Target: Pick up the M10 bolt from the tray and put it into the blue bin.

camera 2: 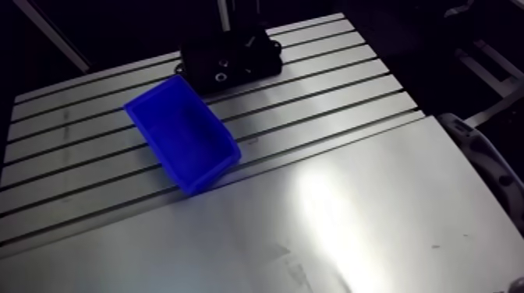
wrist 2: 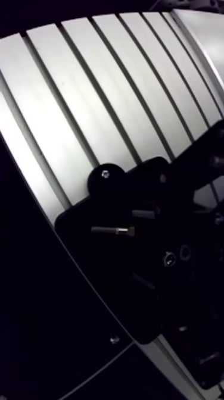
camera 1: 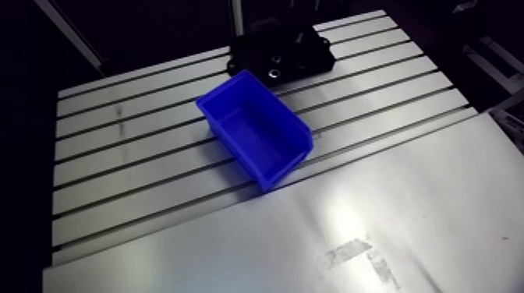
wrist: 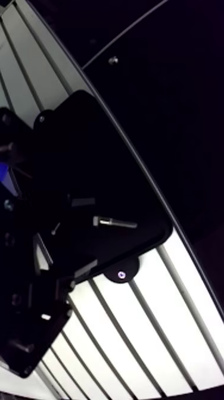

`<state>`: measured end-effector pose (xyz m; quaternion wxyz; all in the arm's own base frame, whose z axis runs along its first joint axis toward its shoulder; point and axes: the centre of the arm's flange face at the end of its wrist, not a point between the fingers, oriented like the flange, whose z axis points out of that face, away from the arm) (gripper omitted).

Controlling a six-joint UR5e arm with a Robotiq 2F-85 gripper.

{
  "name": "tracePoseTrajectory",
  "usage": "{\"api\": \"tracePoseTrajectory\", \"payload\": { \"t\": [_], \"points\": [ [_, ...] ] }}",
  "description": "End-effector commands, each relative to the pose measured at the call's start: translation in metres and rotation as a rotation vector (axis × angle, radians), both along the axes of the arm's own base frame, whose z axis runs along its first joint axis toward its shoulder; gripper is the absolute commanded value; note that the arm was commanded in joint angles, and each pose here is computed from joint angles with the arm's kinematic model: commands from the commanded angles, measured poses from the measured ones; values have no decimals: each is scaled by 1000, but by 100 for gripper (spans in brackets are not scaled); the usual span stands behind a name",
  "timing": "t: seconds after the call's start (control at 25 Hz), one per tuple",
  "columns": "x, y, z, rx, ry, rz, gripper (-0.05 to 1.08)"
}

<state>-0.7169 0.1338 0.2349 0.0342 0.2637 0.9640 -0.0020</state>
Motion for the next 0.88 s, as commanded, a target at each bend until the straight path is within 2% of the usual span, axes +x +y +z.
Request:
{"api": "tracePoseTrajectory", "payload": {
  "t": [0.04, 0.16, 0.32, 0.48, 0.76, 0.88],
  "points": [
    [1, 0, -17, -3, -10, 1, 48],
    [1, 0, -17, 3, 2, 1, 48],
    [1, 0, -33, -3, -15, 1, 48],
    [2, 0, -37, -2, -12, 3, 48],
    [3, -2, -49, -10, -29, 2, 50],
    [2, -2, -51, -7, -19, 4, 51]
  ]
}}
